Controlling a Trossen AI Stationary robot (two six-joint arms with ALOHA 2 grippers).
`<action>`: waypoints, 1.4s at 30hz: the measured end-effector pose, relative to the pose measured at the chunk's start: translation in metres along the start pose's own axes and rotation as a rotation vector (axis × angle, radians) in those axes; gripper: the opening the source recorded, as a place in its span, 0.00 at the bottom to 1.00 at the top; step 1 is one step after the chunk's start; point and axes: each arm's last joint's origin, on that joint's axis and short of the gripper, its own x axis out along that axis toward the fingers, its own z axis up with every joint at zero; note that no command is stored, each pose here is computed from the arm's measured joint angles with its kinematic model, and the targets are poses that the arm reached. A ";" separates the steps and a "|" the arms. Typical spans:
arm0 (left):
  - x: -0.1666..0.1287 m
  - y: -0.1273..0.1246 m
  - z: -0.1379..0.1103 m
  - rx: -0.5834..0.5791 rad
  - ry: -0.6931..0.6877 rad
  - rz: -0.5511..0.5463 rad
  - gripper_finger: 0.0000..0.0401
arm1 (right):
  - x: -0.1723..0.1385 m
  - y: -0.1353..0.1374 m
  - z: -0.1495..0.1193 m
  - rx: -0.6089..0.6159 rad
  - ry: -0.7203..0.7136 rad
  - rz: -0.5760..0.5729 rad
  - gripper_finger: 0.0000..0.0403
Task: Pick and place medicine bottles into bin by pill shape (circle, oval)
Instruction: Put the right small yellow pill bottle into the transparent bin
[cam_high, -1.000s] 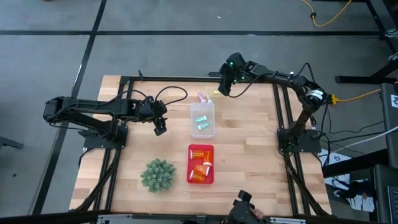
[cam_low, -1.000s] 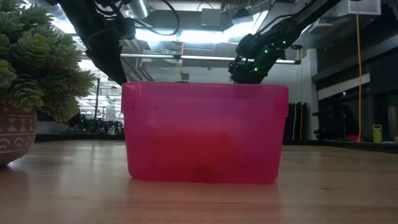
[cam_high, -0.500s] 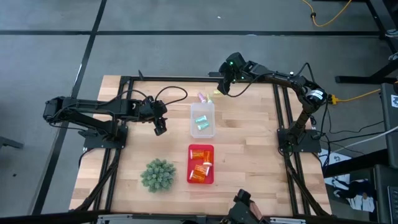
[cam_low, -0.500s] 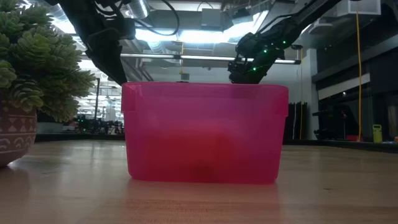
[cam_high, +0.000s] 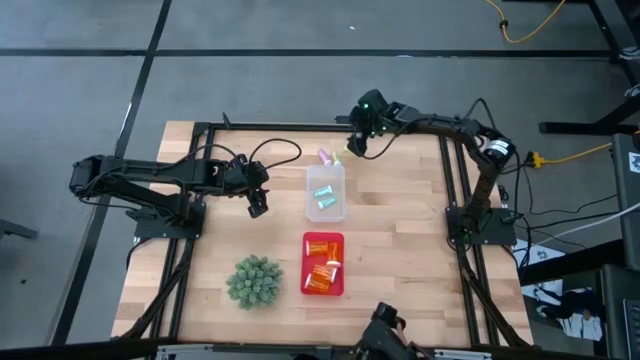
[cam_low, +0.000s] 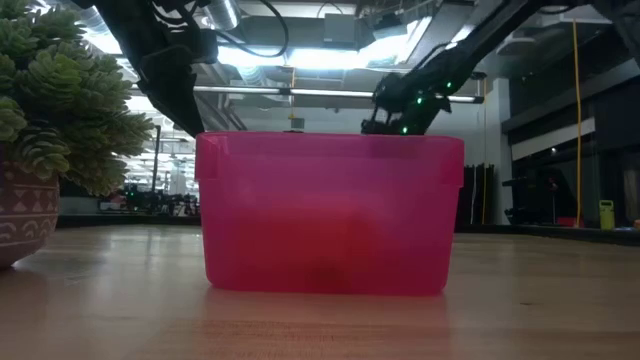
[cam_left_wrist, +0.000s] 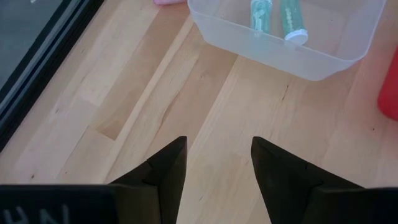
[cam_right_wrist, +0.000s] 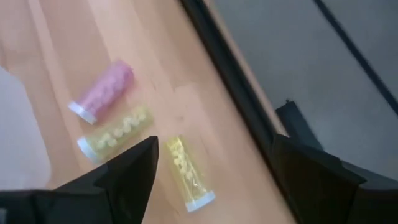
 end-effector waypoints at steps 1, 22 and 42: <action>0.000 0.000 0.000 0.000 0.000 0.000 0.43 | 0.006 0.000 -0.003 -0.001 0.018 0.005 0.79; 0.000 0.000 0.000 -0.003 0.000 0.000 0.43 | 0.061 0.007 -0.037 -0.100 0.189 0.123 0.78; 0.000 0.000 0.000 -0.003 0.000 0.000 0.43 | 0.059 0.008 -0.038 0.059 0.212 0.110 0.22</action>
